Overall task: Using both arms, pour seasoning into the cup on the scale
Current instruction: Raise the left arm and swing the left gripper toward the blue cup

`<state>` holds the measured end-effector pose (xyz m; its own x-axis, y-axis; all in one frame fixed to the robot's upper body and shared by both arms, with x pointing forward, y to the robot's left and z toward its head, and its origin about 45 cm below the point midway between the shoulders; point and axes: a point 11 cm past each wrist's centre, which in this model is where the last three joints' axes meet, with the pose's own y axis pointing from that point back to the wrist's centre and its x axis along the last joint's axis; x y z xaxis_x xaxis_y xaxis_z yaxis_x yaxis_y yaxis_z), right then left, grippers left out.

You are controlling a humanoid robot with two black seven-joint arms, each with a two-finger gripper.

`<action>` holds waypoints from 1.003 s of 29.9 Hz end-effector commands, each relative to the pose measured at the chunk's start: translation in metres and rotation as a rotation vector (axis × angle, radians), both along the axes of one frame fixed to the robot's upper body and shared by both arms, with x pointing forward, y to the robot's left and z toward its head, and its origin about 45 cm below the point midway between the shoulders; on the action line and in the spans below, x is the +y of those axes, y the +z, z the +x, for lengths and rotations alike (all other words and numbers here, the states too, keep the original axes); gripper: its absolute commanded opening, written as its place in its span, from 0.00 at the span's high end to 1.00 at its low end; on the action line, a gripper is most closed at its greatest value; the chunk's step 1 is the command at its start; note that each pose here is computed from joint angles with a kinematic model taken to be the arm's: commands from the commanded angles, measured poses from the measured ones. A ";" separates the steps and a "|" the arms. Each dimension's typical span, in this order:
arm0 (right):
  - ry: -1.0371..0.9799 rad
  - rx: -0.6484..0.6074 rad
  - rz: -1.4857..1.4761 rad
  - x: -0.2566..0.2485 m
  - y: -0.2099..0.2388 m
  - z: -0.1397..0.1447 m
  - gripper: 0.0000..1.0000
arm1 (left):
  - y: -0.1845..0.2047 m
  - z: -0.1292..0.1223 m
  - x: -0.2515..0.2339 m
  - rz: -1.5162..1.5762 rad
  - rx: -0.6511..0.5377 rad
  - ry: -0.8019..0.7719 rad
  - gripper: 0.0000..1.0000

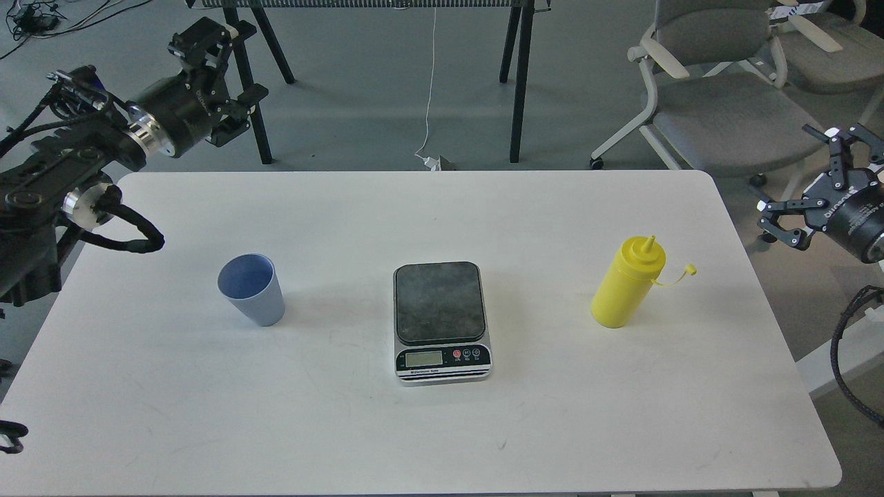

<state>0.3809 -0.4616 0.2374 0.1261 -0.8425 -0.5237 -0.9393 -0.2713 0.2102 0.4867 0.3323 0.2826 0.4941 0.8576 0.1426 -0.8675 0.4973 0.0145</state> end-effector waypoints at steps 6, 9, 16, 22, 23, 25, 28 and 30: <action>-0.004 0.002 0.002 -0.001 -0.002 -0.001 0.02 | 0.004 0.000 0.007 -0.042 -0.005 0.027 0.00; -0.001 0.004 0.003 0.000 -0.003 -0.001 0.02 | 0.017 0.003 0.016 -0.110 -0.034 0.064 0.00; 0.012 0.005 0.025 0.010 -0.008 0.001 0.02 | 0.028 0.007 0.037 -0.209 -0.069 0.154 0.00; 0.013 0.004 0.026 0.010 -0.007 0.001 0.02 | 0.043 0.009 0.045 -0.254 -0.108 0.178 0.00; 0.013 0.004 0.026 0.010 -0.007 0.001 0.02 | 0.049 0.009 0.048 -0.243 -0.118 0.179 0.00; 0.012 0.006 0.025 0.010 -0.008 0.000 0.02 | 0.073 0.009 0.063 -0.199 -0.160 0.191 0.00; 0.009 0.012 0.026 0.009 -0.011 -0.002 0.02 | 0.111 0.010 0.077 -0.065 -0.225 0.183 0.00; 0.008 0.015 0.026 0.008 -0.012 -0.003 0.02 | 0.131 0.011 0.075 0.086 -0.257 0.150 0.00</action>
